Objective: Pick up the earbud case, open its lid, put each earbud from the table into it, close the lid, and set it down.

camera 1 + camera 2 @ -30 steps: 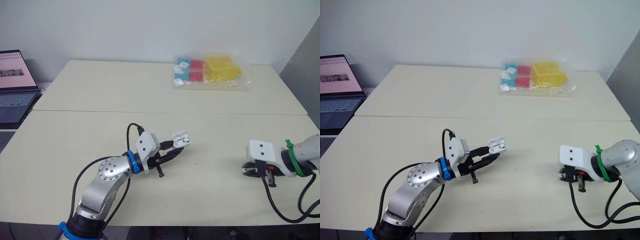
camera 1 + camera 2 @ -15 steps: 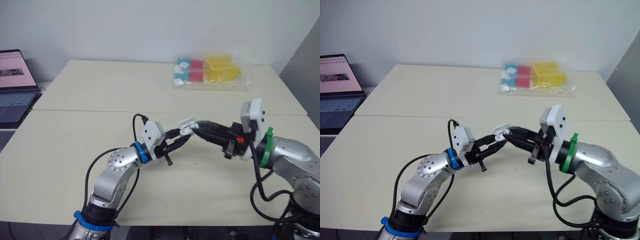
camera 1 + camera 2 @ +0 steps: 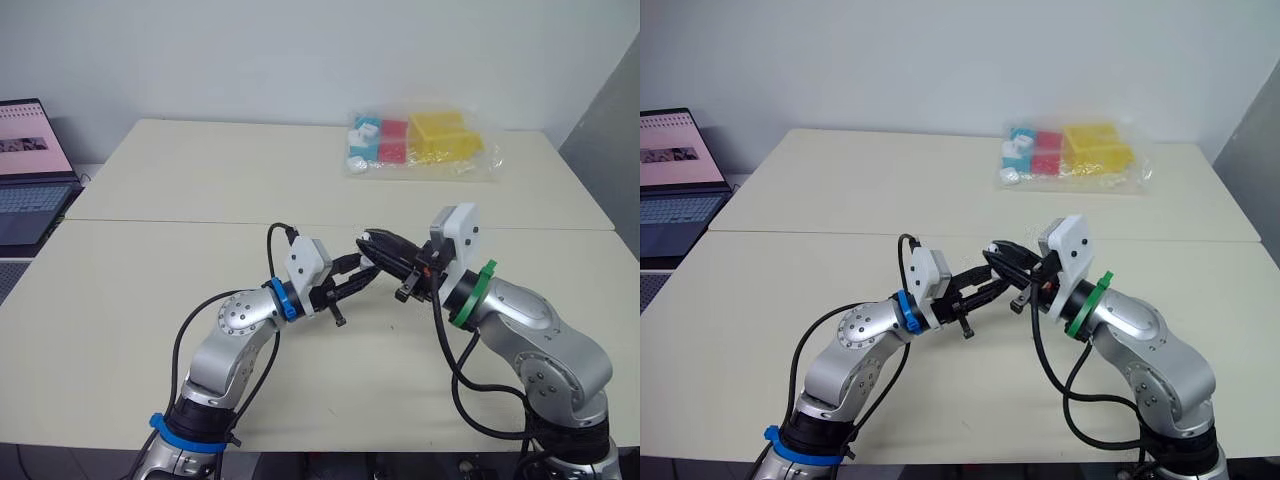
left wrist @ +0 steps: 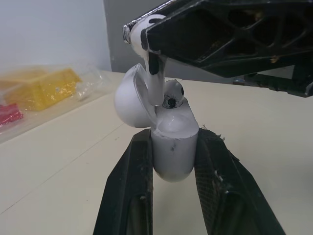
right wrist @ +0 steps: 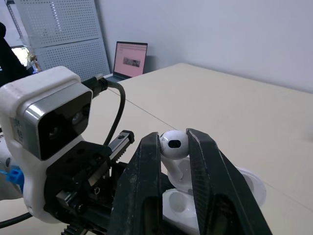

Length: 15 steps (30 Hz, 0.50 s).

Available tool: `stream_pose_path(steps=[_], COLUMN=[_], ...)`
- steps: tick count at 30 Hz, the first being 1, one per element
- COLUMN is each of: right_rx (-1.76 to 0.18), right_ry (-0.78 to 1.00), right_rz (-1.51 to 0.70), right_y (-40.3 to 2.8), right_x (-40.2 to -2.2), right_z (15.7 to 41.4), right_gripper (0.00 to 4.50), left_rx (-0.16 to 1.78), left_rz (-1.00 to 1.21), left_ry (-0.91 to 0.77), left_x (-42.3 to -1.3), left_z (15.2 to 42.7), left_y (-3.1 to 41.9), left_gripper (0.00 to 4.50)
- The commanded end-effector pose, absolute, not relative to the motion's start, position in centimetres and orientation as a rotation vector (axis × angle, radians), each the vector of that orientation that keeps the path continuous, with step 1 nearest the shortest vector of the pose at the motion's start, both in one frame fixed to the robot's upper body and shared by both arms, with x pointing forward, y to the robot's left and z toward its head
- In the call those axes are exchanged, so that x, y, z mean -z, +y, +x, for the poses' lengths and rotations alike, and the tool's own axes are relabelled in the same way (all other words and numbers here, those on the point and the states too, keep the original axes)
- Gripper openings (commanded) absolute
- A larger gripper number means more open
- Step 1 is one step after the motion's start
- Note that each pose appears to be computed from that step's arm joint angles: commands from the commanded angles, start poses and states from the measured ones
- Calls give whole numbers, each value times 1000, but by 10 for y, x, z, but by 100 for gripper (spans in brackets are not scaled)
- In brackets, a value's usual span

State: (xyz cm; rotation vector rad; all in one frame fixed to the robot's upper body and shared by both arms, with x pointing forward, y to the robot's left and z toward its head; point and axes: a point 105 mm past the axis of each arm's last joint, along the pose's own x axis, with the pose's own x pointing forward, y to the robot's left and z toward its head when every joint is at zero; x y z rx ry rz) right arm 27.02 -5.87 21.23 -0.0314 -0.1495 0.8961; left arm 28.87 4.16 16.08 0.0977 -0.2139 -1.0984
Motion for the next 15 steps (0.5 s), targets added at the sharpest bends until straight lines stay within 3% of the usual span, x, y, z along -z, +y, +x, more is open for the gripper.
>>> stream_pose_path(steps=[1, 15], right_rx=[-891, -903], right_ry=[-177, -177], right_rz=[-65, -59], right_y=[-62, -61], right_x=[-210, -200], right_z=[269, 265], right_gripper=[39, 39], left_rx=[1094, 1094], left_rz=[105, 98], left_ry=[-267, -263], left_x=[-172, -172], left_z=[288, 288], left_y=[43, 44], left_gripper=[79, 79])
